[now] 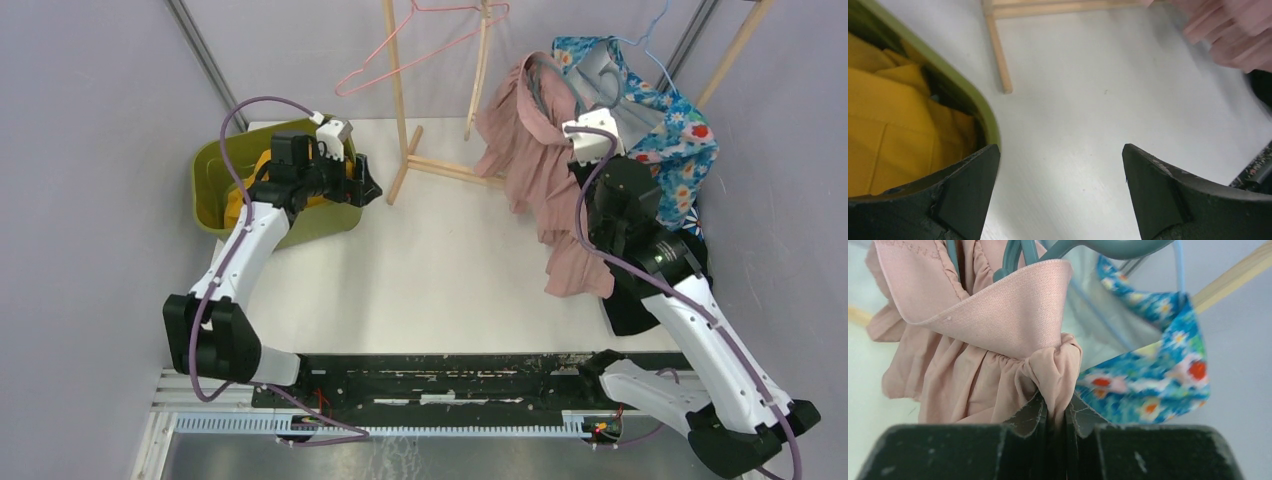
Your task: Remove the skirt from the hanger
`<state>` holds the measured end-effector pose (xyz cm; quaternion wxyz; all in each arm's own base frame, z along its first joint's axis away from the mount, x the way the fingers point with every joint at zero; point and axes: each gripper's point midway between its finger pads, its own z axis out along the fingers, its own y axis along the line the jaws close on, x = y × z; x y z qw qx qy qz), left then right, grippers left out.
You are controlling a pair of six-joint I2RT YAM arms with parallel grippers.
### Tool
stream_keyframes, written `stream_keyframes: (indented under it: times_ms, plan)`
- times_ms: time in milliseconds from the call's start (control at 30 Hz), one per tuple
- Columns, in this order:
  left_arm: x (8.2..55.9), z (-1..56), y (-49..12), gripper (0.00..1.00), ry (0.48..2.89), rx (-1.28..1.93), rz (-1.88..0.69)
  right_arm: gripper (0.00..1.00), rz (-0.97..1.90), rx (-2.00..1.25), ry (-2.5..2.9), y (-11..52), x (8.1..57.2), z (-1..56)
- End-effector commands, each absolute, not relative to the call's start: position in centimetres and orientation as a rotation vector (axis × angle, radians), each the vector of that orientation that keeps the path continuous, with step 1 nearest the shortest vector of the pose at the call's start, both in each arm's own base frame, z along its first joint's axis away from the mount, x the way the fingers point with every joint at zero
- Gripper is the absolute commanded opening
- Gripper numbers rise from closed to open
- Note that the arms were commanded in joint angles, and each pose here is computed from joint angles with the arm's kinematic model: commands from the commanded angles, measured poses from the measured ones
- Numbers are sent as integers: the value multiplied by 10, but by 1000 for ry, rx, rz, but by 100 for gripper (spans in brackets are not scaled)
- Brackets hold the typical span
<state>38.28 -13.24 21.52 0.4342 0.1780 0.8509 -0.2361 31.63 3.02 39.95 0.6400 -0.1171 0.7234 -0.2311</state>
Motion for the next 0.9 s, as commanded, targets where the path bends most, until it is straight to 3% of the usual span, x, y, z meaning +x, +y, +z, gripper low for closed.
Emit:
stream_keyframes:
  times_ms: [0, 367, 867]
  plan:
    - [370, 284, -164, 99, 1896, 559, -690, 1, -380, -285, 1722, 49, 293, 374]
    - [337, 348, -212, 99, 1730, 607, -813, 1, -216, -458, 1836, 90, 256, 331]
    - [326, 305, -254, 99, 1798, 585, -874, 1, -60, -739, 1726, 179, 231, 357]
